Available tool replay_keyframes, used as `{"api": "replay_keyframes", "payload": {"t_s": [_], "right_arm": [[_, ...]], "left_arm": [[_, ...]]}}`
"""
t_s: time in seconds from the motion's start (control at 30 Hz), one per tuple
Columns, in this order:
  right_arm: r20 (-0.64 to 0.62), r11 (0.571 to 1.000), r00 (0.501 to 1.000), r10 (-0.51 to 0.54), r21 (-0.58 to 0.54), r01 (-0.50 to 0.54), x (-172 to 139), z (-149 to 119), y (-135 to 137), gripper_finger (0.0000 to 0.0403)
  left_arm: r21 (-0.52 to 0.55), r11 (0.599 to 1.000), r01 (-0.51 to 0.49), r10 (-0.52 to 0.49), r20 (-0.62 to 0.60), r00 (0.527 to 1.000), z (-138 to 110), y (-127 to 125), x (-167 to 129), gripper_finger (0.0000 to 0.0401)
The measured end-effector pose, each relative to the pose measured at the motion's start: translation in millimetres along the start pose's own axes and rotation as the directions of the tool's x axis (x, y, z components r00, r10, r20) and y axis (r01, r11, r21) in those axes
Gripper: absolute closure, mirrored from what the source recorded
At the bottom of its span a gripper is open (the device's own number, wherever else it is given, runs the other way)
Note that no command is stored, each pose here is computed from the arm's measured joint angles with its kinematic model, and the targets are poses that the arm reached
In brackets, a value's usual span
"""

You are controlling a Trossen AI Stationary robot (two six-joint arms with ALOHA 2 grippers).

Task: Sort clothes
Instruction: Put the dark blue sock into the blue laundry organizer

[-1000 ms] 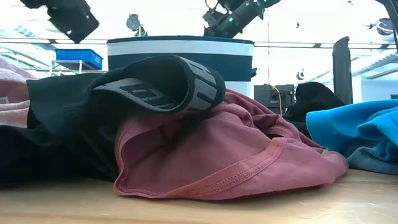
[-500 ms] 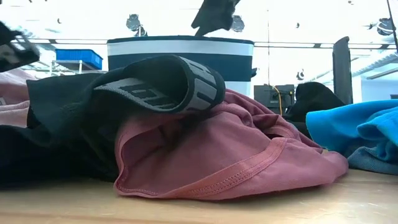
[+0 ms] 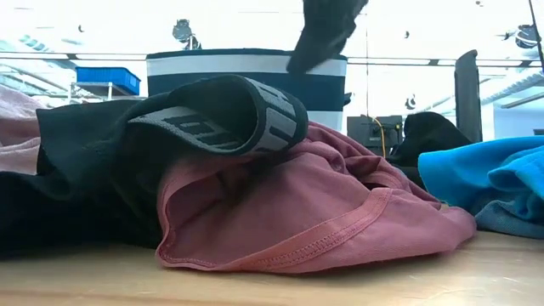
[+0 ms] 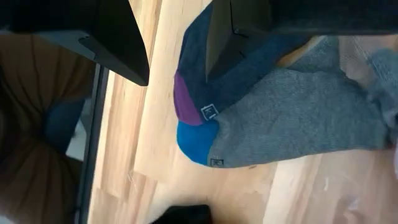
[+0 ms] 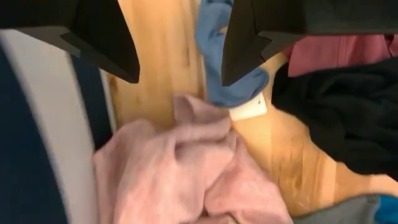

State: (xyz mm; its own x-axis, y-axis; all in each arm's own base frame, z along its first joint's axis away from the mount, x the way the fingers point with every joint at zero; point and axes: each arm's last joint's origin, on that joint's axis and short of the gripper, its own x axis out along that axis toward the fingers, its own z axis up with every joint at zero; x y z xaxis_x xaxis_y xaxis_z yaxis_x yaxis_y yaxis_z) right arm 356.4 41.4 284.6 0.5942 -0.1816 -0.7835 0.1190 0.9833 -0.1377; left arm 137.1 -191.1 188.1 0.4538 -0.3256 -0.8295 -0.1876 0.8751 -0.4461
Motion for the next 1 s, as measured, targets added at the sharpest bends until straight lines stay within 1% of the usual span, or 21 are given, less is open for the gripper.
{"api": "replay_keyframes", "payload": {"t_s": [0.13, 0.27, 0.37, 0.47, 0.63, 0.73, 0.8, 0.87, 1.0], "right_arm": [[0.022, 0.999, 1.000, 0.005, 0.049, -0.006, 2, -14, 4, 0.0188], [0.087, 0.997, 0.995, -0.047, 0.064, 0.041, -4, -21, 11, 0.0188], [0.144, 0.995, 0.986, -0.083, 0.064, 0.075, -13, -21, 17, 0.0188], [0.174, 0.996, 0.982, -0.076, 0.066, 0.066, -19, -21, 20, 0.0188], [0.190, 0.996, 0.979, -0.070, 0.067, 0.058, -23, -20, 20, 0.0188], [0.188, 0.996, 0.980, -0.070, 0.067, 0.058, -23, -20, 20, 0.0188], [0.189, 0.996, 0.980, -0.069, 0.067, 0.057, -23, -20, 20, 0.0188], [0.189, 0.996, 0.980, -0.069, 0.067, 0.058, -23, -20, 20, 0.0188], [0.188, 0.996, 0.980, -0.069, 0.067, 0.057, -23, -20, 20, 0.0188]], "left_arm": [[0.003, 0.999, -0.041, 0.041, -0.015, 0.999, -8, -1, 10, 0.0233], [0.036, 0.997, -0.063, 0.065, -0.047, 0.997, -15, -2, 27, 0.0233], [0.052, 0.994, -0.094, 0.097, -0.061, 0.993, -19, -1, 40, 0.0233], [0.062, 0.990, -0.127, 0.132, -0.083, 0.988, -22, 2, 50, 0.0233], [0.076, 0.982, -0.170, 0.177, -0.098, 0.979, -25, 4, 61, 0.0233], [0.081, 0.980, -0.180, 0.188, -0.104, 0.977, -26, 6, 62, 0.0237], [0.084, 0.979, -0.186, 0.194, -0.105, 0.975, -26, 6, 62, 0.0251], [0.087, 0.977, -0.196, 0.205, -0.109, 0.973, -26, 7, 61, 0.0274], [0.094, 0.971, -0.218, 0.229, -0.117, 0.966, -27, 10, 61, 0.0342]]}}
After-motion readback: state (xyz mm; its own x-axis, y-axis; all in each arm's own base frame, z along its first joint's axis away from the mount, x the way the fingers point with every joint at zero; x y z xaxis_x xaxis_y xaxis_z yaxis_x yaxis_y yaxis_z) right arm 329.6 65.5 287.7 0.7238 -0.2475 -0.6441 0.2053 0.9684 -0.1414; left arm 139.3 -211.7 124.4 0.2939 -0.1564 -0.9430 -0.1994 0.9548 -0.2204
